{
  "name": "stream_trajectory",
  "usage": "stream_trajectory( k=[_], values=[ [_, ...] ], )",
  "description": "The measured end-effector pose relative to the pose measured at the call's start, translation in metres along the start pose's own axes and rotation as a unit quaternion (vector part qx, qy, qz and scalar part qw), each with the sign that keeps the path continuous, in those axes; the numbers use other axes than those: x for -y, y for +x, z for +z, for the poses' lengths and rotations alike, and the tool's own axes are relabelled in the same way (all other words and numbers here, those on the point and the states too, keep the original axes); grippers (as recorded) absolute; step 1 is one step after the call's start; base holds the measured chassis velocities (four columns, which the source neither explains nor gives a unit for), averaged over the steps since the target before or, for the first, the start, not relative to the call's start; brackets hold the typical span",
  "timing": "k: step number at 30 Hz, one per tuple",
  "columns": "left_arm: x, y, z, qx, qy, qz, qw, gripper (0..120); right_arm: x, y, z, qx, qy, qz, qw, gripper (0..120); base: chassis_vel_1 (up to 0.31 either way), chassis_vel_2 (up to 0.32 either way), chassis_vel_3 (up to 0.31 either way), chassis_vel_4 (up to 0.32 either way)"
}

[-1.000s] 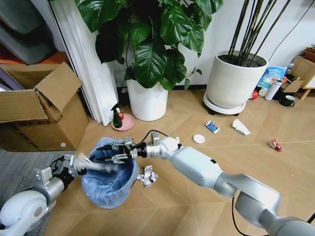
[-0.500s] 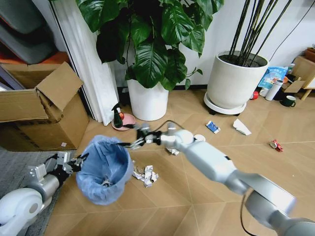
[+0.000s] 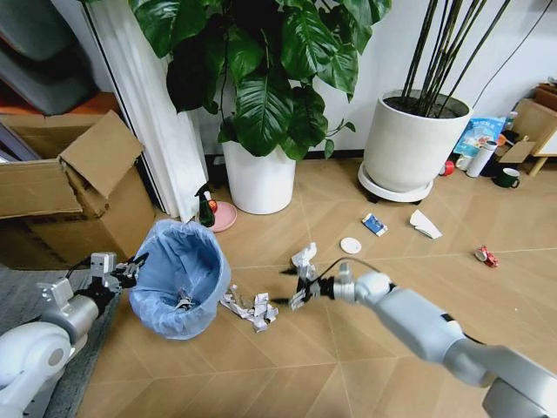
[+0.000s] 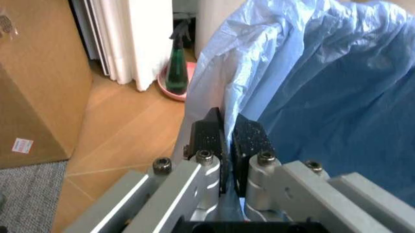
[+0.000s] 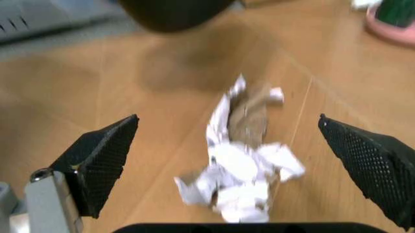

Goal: Pick up the trash bin and place the garbage on the floor into it.

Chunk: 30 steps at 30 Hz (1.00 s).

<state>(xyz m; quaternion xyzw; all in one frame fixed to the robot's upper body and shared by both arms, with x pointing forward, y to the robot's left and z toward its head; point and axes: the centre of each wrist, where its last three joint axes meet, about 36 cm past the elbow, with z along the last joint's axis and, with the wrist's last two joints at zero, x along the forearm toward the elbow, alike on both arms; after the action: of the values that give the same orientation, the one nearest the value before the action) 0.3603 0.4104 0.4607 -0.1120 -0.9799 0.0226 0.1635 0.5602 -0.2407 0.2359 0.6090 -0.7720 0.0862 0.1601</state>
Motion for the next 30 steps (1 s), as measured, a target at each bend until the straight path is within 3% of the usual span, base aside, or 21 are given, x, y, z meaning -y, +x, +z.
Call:
stream_trajectory(
  k=[12, 30],
  values=[
    [0.006, 0.0, -0.004, 0.003, -0.005, 0.011, 0.9999, 0, -0.001, -0.043, 0.016, -0.065, 0.057, 0.03, 0.996, 100, 0.0, 0.0, 0.0, 0.0],
    [0.002, -0.002, -0.007, 0.003, -0.004, 0.017, 0.9998, 0, 0.007, -0.072, 0.019, -0.119, 0.047, 0.044, 0.991, 100, 0.0, 0.0, 0.0, 0.0]
  ],
)
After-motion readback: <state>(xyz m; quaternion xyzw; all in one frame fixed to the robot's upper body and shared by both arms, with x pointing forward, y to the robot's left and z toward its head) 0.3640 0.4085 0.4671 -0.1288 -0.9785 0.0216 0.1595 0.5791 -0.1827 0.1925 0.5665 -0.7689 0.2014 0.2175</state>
